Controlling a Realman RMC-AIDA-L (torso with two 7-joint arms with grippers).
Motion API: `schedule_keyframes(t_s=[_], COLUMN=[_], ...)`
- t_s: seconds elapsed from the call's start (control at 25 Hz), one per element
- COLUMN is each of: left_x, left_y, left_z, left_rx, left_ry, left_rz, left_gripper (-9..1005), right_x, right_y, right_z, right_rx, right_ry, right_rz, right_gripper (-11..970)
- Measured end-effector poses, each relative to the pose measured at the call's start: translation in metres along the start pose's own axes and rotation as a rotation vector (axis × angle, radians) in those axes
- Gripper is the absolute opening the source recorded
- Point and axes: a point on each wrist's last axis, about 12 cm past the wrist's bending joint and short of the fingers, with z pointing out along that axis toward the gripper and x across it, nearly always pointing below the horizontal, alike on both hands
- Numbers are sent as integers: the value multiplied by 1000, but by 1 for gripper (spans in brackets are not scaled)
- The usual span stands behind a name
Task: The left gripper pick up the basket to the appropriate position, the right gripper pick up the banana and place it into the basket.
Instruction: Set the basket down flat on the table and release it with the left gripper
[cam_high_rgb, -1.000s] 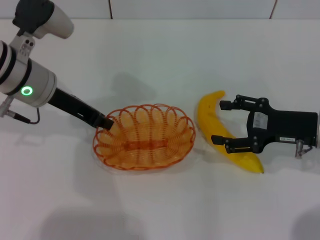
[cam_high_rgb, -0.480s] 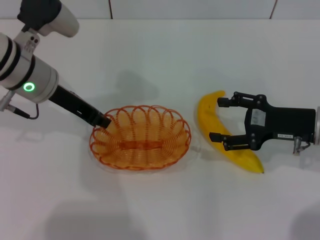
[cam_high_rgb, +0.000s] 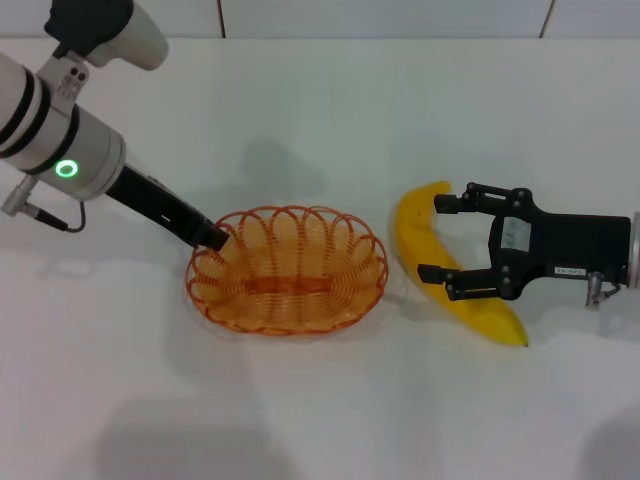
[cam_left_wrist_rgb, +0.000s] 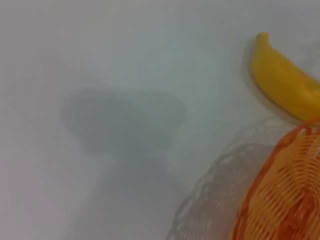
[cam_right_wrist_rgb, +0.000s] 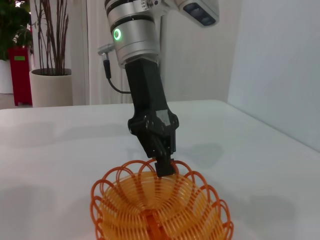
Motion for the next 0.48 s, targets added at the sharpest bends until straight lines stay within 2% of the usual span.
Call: schedule_keyframes(t_s=[0.48], left_x=[-1], left_y=[0], left_z=[0], left_rx=[-2], left_ry=[2], left_rz=[6], left_gripper=[64], right_x=[-2], right_y=[-1], right_z=[3], right_rx=[-5], right_ry=[-4], right_rz=[-5], right_gripper=[894])
